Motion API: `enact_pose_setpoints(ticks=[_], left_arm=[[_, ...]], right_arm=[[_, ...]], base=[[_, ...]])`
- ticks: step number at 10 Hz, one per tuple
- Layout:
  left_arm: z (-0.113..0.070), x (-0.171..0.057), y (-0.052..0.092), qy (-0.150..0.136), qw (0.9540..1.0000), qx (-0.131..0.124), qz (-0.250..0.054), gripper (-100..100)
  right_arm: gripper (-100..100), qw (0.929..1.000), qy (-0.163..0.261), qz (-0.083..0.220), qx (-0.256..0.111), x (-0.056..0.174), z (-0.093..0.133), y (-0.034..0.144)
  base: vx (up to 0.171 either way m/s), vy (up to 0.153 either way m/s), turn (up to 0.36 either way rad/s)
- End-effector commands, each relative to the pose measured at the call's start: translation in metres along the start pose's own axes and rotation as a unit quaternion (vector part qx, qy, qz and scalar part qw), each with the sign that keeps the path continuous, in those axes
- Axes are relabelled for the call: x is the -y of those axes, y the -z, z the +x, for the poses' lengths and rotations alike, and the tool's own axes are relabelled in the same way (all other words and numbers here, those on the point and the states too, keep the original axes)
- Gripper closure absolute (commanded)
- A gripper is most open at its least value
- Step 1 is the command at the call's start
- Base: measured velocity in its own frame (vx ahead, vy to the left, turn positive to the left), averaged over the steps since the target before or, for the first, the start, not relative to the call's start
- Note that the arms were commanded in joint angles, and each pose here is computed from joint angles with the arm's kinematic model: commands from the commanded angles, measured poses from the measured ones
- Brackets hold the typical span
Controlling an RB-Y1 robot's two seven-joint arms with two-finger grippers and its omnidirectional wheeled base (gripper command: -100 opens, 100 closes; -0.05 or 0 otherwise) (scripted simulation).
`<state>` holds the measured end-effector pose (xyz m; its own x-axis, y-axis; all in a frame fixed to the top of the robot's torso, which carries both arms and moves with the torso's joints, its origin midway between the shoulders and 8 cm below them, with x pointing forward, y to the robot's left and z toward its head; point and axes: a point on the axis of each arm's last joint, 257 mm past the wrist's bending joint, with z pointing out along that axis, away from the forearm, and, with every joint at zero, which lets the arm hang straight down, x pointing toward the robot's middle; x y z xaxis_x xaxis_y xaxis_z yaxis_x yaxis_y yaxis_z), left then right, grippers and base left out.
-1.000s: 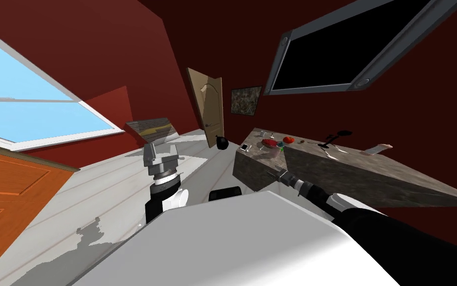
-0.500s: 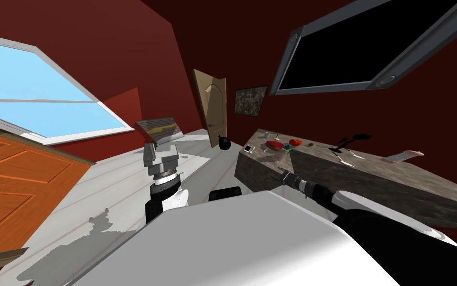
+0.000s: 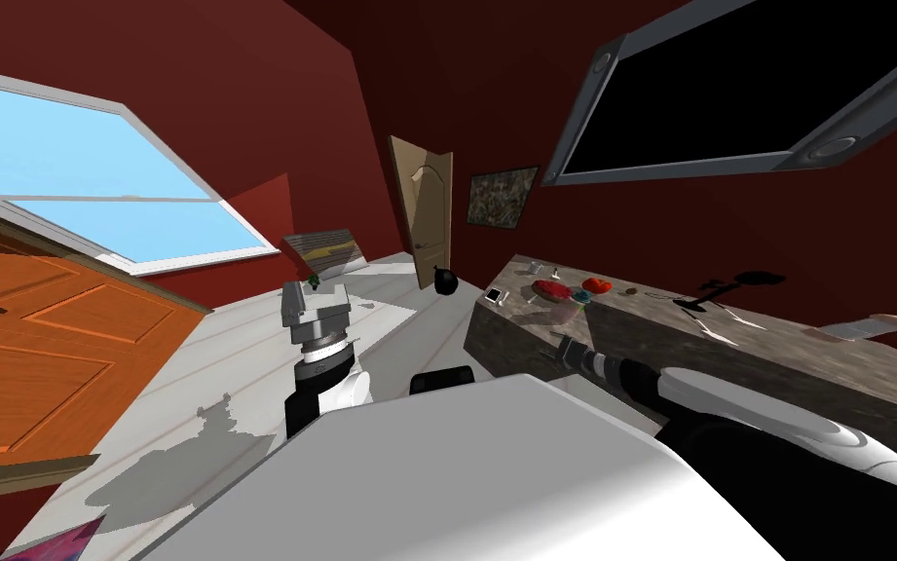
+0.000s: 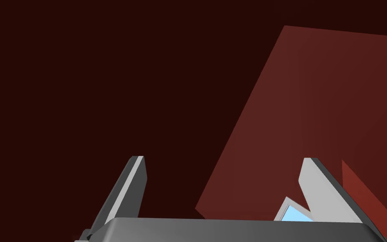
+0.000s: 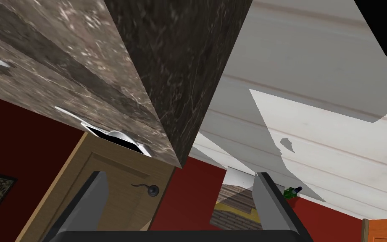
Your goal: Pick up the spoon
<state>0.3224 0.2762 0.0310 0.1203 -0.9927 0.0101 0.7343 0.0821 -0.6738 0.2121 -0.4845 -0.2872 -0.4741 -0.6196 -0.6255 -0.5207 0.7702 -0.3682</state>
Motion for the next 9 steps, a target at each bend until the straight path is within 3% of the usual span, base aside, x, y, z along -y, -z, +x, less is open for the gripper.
enact_pose_setpoints(ticks=[1, 2, 4, 5, 6, 7, 8, 9], left_arm=[[0.0, 0.0, 0.0, 0.0, 1.0, 0.0, 0.0, 0], [0.0, 0.0, 0.0, 0.0, 1.0, 0.0, 0.0, 0], [0.0, 0.0, 0.0, 0.0, 1.0, 0.0, 0.0, 0], [0.0, 0.0, 0.0, 0.0, 1.0, 0.0, 0.0, 0], [0.0, 0.0, 0.0, 0.0, 1.0, 0.0, 0.0, 0], [0.0, 0.0, 0.0, 0.0, 1.0, 0.0, 0.0, 0], [0.0, 0.0, 0.0, 0.0, 1.0, 0.0, 0.0, 0], [0.0, 0.0, 0.0, 0.0, 1.0, 0.0, 0.0, 0]], right_arm=[[-100, 0.9994, 0.029, -0.01, -0.017, 0.004, 0.009, -0.001], [-100, 0.9973, 0.055, -0.015, -0.046, 0.007, 0.029, 0.004], [-100, 0.996, 0.071, -0.025, -0.048, 0.009, 0.025, 0.002], [-100, 0.9914, 0.101, -0.033, -0.076, 0.012, 0.043, 0.007], [-100, 0.9898, 0.113, -0.04, -0.077, 0.014, 0.04, 0.005], [-100, 0.9839, 0.138, -0.047, -0.103, 0.017, 0.059, 0.011], [-100, 0.9812, 0.153, -0.055, -0.104, 0.019, 0.054, 0.008], [-100, 0.9736, 0.178, -0.063, -0.128, 0.022, 0.072, 0.014]], base=[[0.054, 0.014, 0.082], [0.08, 0.016, 0.134], [0.052, 0.0, 0.041], [0.064, 0.008, 0.147], [0.07, 0.011, 0.092], [0.088, 0.028, 0.16], [0.085, 0.007, 0.084], [0.093, 0.0, 0.153]])
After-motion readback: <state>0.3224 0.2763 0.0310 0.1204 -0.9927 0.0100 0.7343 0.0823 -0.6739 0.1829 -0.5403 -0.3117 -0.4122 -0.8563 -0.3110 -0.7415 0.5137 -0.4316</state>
